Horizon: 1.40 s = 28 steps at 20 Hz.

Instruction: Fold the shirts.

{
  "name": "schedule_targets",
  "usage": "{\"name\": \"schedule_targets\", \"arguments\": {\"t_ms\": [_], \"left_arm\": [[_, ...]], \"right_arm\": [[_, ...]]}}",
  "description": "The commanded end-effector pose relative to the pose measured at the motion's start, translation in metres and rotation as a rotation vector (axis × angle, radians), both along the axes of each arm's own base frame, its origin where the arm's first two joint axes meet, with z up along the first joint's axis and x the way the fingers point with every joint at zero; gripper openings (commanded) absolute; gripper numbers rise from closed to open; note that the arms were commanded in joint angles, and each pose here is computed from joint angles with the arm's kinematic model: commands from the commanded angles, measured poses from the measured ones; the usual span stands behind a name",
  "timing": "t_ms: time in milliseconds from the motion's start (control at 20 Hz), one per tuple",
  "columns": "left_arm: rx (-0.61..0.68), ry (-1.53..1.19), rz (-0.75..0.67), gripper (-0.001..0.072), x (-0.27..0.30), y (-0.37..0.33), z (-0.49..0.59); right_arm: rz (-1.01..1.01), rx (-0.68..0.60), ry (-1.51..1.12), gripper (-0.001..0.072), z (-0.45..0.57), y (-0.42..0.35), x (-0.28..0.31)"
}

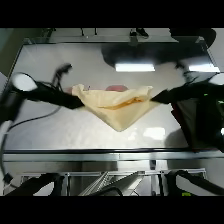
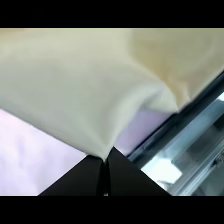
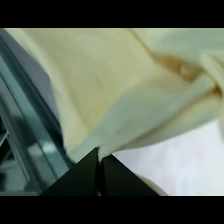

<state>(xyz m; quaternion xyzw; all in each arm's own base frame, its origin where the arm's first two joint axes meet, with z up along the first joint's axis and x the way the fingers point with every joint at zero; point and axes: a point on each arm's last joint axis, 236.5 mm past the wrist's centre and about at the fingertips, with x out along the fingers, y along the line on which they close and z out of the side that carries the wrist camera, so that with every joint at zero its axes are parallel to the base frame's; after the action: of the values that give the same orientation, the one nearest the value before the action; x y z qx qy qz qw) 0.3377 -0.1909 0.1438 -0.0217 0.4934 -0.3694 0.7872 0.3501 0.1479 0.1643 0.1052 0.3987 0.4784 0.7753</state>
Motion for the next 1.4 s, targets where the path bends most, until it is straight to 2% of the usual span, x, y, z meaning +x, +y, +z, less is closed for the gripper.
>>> {"name": "schedule_targets", "arguments": {"t_ms": [0, 100, 200, 300, 350, 500, 700, 850, 1000, 1200, 1250, 1300, 1350], "left_arm": [[-0.117, -0.597, 0.025, 0.0013, -0.038, 0.009, 0.23], [-0.205, -0.966, 0.123, 0.0012, -0.094, 0.035, 0.358], [-0.21, -1.253, 0.237, 0.001, -0.158, 0.066, 0.435], [-0.163, -1.395, 0.347, 0.001, -0.189, 0.086, 0.462], [-0.131, -1.396, 0.39, 0.001, -0.186, 0.093, 0.458], [-0.13, -1.187, 0.427, 0.001, -0.117, 0.105, 0.402], [-0.206, -0.758, 0.325, 0.001, 0.019, 0.099, 0.281], [-0.202, -0.389, 0.24, 0.0011, 0.109, 0.08, 0.149], [-0.189, -0.045, 0.171, 0.0011, 0.159, 0.06, 0.008], [-0.185, 0.304, 0.149, 0.0011, 0.179, 0.059, -0.138], [-0.188, 0.352, 0.158, 0.0011, 0.182, 0.061, -0.159], [-0.189, 0.388, 0.167, 0.0011, 0.184, 0.062, -0.179], [-0.191, 0.405, 0.173, 0.0012, 0.186, 0.063, -0.191]], "right_arm": [[-0.107, 0.049, -0.603, 0.0018, 0.209, 0.01, -0.068], [-0.231, 0.002, -0.934, 0.0018, 0.303, 0.003, -0.119], [-0.341, -0.066, -1.166, 0.0017, 0.365, -0.003, -0.163], [-0.388, -0.115, -1.29, 0.0018, 0.397, -0.004, -0.188], [-0.401, -0.118, -1.308, 0.0018, 0.406, -0.004, -0.19], [-0.385, -0.084, -1.206, 0.0018, 0.395, -0.014, -0.154], [-0.27, 0.016, -0.839, 0.0017, 0.312, -0.028, -0.039], [-0.217, -0.087, -0.474, 0.0018, 0.166, -0.021, 0.068], [-0.202, -0.176, -0.169, 0.0018, 0.017, -0.01, 0.14], [-0.335, -0.158, 0.076, 0.0021, -0.126, -0.017, 0.208], [-0.375, -0.149, 0.121, 0.0182, -0.148, -0.019, 0.216], [-0.403, -0.143, 0.168, 0.0477, -0.163, -0.022, 0.219], [-0.419, -0.139, 0.194, 0.0511, -0.169, -0.028, 0.219]]}}
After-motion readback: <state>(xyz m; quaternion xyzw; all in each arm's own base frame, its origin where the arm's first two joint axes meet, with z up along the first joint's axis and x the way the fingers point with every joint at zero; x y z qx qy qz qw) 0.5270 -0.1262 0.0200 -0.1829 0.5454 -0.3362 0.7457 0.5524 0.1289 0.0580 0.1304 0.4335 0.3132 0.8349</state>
